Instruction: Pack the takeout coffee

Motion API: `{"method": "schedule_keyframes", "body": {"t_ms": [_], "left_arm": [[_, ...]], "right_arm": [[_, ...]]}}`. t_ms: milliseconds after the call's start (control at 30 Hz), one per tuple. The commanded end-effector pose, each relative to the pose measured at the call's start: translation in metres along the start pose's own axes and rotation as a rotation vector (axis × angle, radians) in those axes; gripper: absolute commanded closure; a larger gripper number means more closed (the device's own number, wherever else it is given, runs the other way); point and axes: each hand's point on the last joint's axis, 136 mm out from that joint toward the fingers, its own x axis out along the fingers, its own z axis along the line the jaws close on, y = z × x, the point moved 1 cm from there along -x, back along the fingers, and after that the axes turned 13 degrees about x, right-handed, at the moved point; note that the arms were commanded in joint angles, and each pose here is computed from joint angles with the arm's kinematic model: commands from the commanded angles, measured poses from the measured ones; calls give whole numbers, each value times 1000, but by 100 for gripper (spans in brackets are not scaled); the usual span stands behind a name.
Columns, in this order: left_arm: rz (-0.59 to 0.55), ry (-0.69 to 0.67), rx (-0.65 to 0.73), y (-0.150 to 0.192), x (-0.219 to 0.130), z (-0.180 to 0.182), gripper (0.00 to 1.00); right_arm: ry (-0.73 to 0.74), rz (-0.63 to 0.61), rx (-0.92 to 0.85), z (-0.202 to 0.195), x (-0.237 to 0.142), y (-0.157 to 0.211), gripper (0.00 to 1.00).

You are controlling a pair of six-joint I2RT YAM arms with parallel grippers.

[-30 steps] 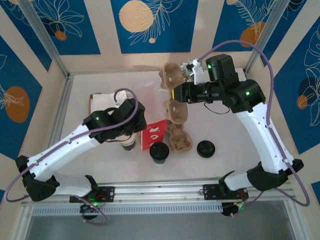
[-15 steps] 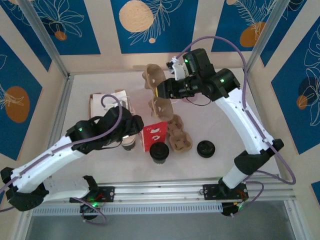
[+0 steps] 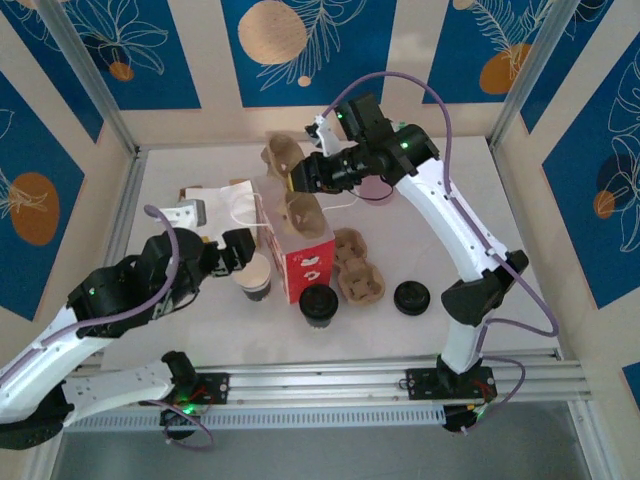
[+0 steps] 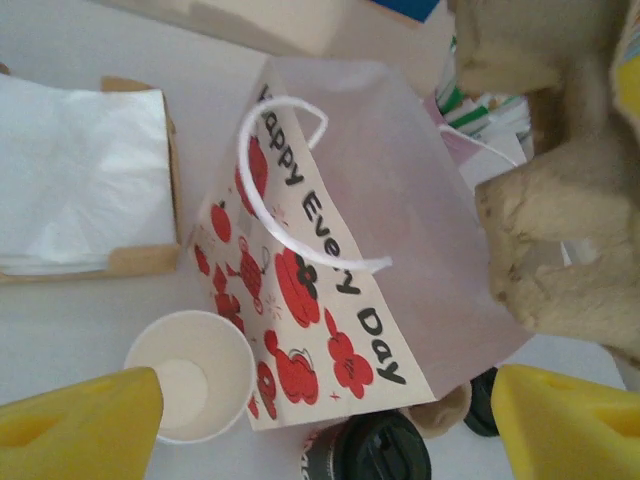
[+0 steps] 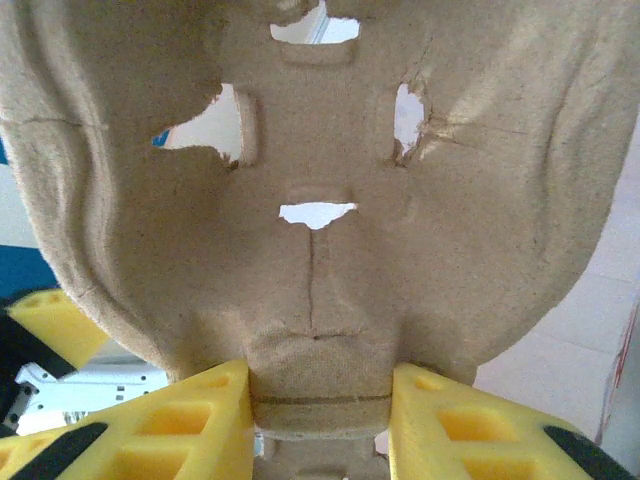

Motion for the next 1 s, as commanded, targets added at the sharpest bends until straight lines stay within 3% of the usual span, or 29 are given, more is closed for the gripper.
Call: {"method": "schedule_keyframes", "body": {"t_ms": [0, 300, 667, 833, 967], "left_arm": [[-58, -61, 72, -17, -6, 11, 0], [-7, -63, 60, -22, 15, 11, 0], [93, 70, -104, -22, 58, 16, 1], [106, 107, -137, -25, 70, 16, 10], [121, 111, -157, -23, 78, 19, 24]], "right_arm": [[-49, 31, 1, 9, 2, 4, 64], [-27, 62, 40, -10, 19, 3, 65], [13, 128, 95, -29, 31, 10, 65], [39, 156, 110, -35, 33, 14, 65], [56, 183, 119, -39, 37, 17, 65]]}}
